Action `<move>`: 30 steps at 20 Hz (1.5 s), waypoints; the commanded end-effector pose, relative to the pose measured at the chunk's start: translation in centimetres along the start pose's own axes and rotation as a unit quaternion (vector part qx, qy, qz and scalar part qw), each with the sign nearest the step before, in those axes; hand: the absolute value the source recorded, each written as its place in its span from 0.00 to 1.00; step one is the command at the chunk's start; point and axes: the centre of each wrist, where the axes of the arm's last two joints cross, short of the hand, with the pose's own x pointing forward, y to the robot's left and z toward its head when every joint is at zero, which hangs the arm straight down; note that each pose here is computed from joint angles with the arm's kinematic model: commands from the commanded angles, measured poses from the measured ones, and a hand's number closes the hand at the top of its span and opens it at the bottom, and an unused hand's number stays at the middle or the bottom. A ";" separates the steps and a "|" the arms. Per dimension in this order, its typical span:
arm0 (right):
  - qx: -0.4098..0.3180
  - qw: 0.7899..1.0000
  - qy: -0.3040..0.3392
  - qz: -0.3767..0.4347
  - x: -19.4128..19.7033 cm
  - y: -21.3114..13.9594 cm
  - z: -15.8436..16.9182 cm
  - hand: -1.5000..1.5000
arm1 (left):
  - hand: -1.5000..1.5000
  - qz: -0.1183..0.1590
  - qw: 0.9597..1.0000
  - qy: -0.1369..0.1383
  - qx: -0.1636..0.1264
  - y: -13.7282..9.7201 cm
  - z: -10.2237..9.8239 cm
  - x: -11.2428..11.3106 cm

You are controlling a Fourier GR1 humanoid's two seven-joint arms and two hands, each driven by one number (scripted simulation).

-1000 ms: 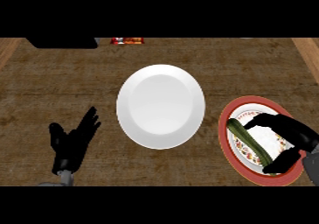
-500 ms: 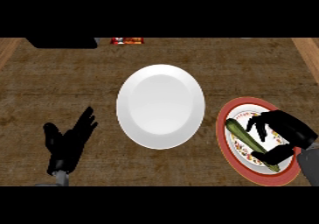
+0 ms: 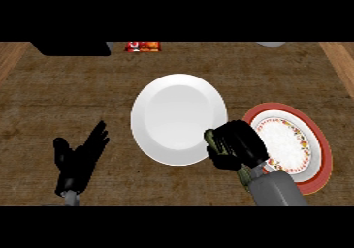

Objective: Pick the squash from the plate and place it in the plate

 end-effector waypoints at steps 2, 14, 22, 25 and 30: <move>-0.118 0.993 0.008 -0.006 5.9 -0.1 -1.3 1.00 | 0.50 0.001 1.000 0.012 -0.009 -0.6 -0.1 -0.4; -0.312 0.932 0.125 -0.137 13.6 1.8 0.9 1.00 | 0.50 -0.006 1.000 0.008 -0.016 -1.4 -0.4 0.0; -0.405 0.893 0.151 -0.128 15.4 3.1 -0.8 1.00 | 0.50 -0.004 1.000 -0.001 -0.016 -0.7 -0.8 0.1; -0.449 0.871 0.172 -0.098 14.8 2.1 -2.4 1.00 | 0.50 -0.009 1.000 0.003 -0.008 0.0 -0.6 0.4; -0.470 0.854 0.209 -0.080 13.7 1.8 -5.7 1.00 | 0.50 -0.004 1.000 -0.004 -0.016 -1.0 -0.8 0.0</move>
